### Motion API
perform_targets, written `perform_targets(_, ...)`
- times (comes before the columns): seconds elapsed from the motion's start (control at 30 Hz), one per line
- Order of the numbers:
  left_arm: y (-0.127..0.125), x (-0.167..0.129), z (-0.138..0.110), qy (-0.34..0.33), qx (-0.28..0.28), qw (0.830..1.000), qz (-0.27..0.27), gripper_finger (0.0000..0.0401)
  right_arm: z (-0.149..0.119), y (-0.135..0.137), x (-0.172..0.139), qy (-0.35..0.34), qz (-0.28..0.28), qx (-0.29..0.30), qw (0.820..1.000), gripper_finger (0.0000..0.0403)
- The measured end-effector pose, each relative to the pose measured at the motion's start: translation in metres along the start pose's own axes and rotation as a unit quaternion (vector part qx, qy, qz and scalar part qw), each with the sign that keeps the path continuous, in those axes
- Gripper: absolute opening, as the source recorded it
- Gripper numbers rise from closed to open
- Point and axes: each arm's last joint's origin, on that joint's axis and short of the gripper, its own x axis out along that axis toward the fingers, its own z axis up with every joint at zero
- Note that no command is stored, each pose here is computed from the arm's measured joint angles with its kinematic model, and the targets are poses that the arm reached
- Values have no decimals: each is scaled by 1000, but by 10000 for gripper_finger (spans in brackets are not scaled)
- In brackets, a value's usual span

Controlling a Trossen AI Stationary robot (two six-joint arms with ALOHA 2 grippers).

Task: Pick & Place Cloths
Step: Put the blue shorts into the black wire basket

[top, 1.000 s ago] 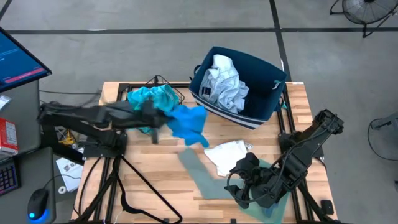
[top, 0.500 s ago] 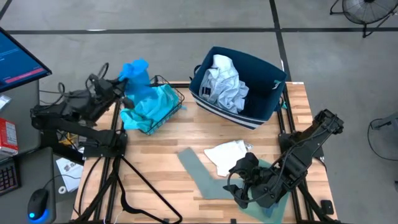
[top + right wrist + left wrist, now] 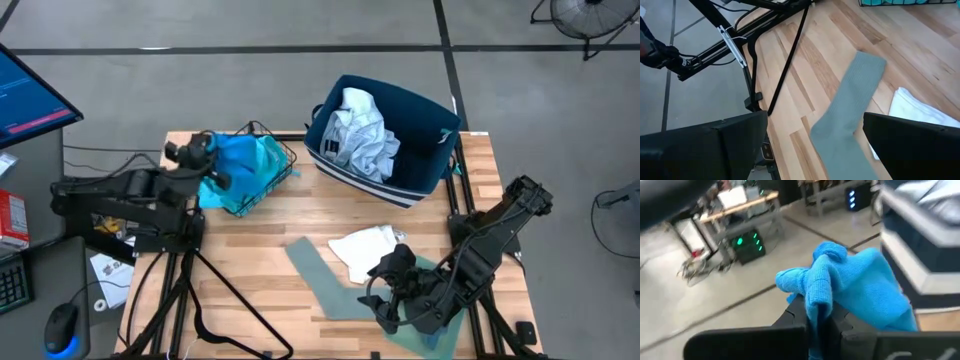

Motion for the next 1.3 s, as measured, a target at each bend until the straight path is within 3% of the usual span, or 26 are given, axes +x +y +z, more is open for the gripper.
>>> perform_targets(0.3,-13,39,-69,150,-33,988,-11,0,-3,3,-3,0,11,-1,1000,322)
perform_targets(0.43,-20,54,-98,247,-63,966,-51,0,-4,4,-4,0,12,-3,1000,322)
perform_targets(0.63,-28,73,-115,350,-97,928,-83,1,-4,4,-4,1,12,-4,1000,322)
perform_targets(0.77,-28,83,-118,388,-123,910,-79,1,-4,4,-4,1,11,-4,1000,322)
perform_targets(0.9,-27,85,-110,387,-147,906,-82,10,-4,4,-4,1,12,-4,1000,322)
perform_targets(1.07,-25,86,-84,347,-150,919,-112,52,-4,4,-4,2,11,-6,1000,322)
perform_targets(1.3,-24,86,-55,304,-144,932,-136,150,-4,4,-4,2,13,-19,1000,322)
